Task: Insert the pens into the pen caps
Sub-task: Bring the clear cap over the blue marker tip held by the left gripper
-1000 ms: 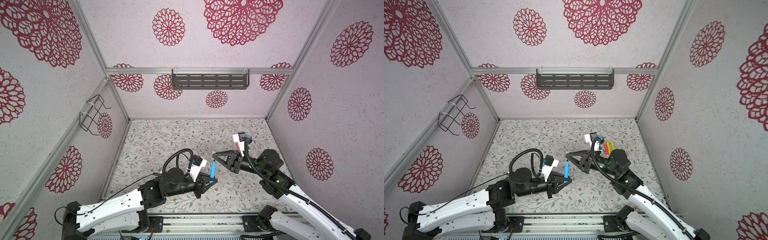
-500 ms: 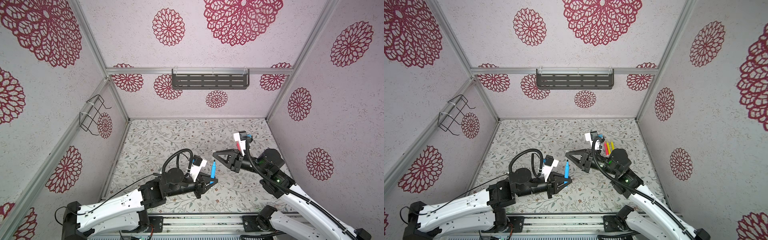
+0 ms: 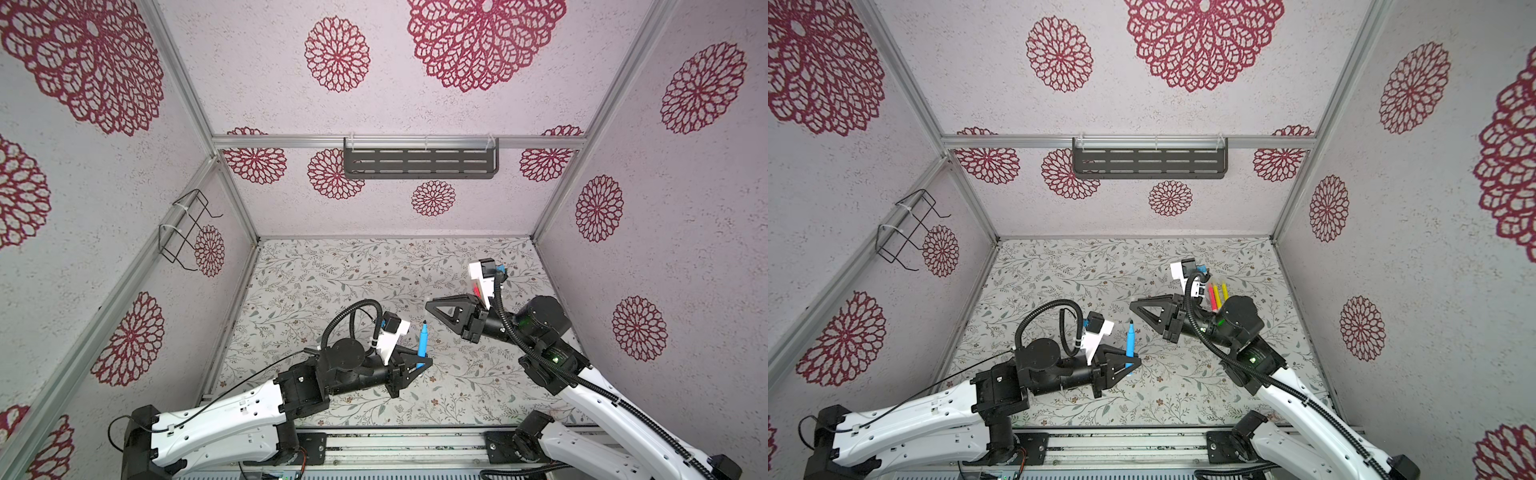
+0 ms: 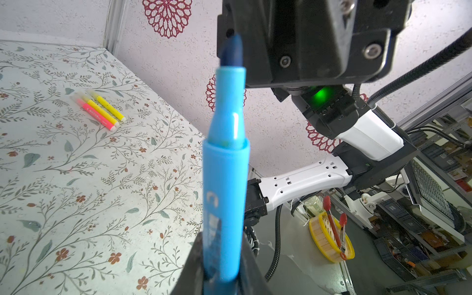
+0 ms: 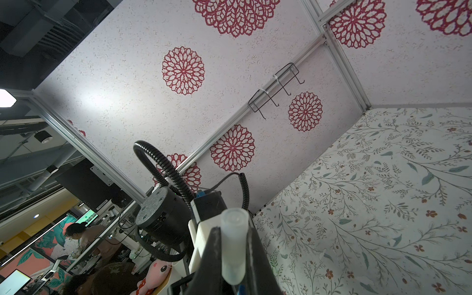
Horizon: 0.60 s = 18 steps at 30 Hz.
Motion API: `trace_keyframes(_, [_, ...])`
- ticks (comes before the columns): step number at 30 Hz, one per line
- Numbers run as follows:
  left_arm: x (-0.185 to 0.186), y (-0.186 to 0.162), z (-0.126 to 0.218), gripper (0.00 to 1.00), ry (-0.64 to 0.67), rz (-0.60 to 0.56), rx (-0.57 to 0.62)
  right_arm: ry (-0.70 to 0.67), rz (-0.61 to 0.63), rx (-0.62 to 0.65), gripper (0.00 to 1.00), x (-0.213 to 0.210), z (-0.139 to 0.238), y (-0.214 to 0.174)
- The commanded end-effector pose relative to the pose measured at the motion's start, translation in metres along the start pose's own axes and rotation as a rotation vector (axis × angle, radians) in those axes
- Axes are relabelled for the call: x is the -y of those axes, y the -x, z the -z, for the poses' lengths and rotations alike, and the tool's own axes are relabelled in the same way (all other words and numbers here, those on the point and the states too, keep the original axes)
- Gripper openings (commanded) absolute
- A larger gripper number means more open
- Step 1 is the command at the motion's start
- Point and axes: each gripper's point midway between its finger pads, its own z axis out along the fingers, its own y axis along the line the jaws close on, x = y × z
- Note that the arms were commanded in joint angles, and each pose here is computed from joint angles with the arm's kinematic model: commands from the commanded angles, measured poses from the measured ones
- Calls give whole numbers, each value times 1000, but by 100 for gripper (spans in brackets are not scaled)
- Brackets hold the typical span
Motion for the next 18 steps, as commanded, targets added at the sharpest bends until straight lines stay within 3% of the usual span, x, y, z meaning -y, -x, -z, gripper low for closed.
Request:
trace_keyframes(1, [2,8,4,0,-3,-10,25,51,55,26,0,-17,2,8])
trace_keyframes(18, [8,17,5,0,-7,-29,30,28,55,-2,0,-11,6,-6])
